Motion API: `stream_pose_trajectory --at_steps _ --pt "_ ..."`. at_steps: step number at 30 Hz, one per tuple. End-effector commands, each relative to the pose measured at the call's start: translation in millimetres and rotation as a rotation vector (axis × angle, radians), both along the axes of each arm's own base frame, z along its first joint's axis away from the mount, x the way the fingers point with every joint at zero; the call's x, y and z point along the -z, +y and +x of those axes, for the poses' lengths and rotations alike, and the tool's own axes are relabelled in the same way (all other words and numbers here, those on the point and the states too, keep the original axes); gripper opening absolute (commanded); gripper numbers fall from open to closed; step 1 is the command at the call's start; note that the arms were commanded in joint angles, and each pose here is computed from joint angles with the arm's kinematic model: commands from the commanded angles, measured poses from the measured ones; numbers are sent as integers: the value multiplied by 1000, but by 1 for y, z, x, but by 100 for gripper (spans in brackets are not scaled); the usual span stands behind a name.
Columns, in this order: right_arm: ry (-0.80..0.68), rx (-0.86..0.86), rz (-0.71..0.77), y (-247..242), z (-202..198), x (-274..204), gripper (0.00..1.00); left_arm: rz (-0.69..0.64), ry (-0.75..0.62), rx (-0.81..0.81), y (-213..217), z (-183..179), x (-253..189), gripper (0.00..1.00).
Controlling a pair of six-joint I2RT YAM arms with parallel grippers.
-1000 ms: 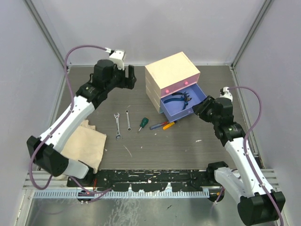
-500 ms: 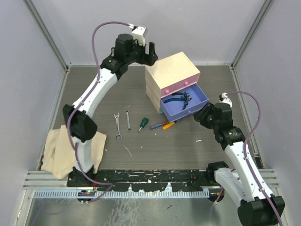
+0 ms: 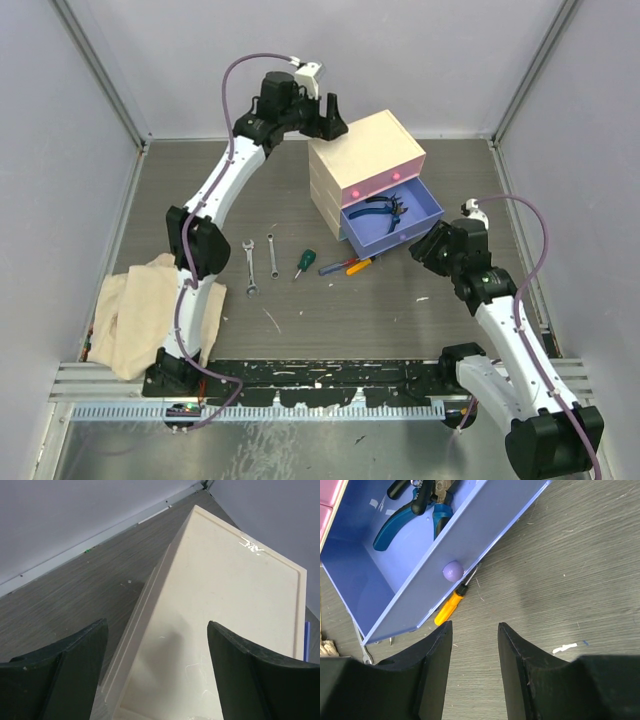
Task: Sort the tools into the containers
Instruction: Close the drawer of the storage box.
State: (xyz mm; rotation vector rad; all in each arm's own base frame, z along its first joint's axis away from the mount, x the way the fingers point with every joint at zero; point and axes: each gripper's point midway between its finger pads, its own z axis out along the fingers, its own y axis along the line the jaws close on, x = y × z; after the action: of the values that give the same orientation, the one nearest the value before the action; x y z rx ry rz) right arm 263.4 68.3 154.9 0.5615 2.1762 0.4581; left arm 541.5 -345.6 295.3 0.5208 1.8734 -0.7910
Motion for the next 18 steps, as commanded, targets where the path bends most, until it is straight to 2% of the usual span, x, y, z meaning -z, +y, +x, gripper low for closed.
stream_pose_trajectory --at_steps 1,7,18 --pt "-41 8 -21 -3 11 -5 47 -98 23 81 -7 -5 -17 79" --pt "-56 58 -43 -11 23 -1 47 -126 89 173 -19 -16 -1 73" --pt "-119 130 -62 -18 61 -4 47 -124 155 227 -24 -25 19 61"
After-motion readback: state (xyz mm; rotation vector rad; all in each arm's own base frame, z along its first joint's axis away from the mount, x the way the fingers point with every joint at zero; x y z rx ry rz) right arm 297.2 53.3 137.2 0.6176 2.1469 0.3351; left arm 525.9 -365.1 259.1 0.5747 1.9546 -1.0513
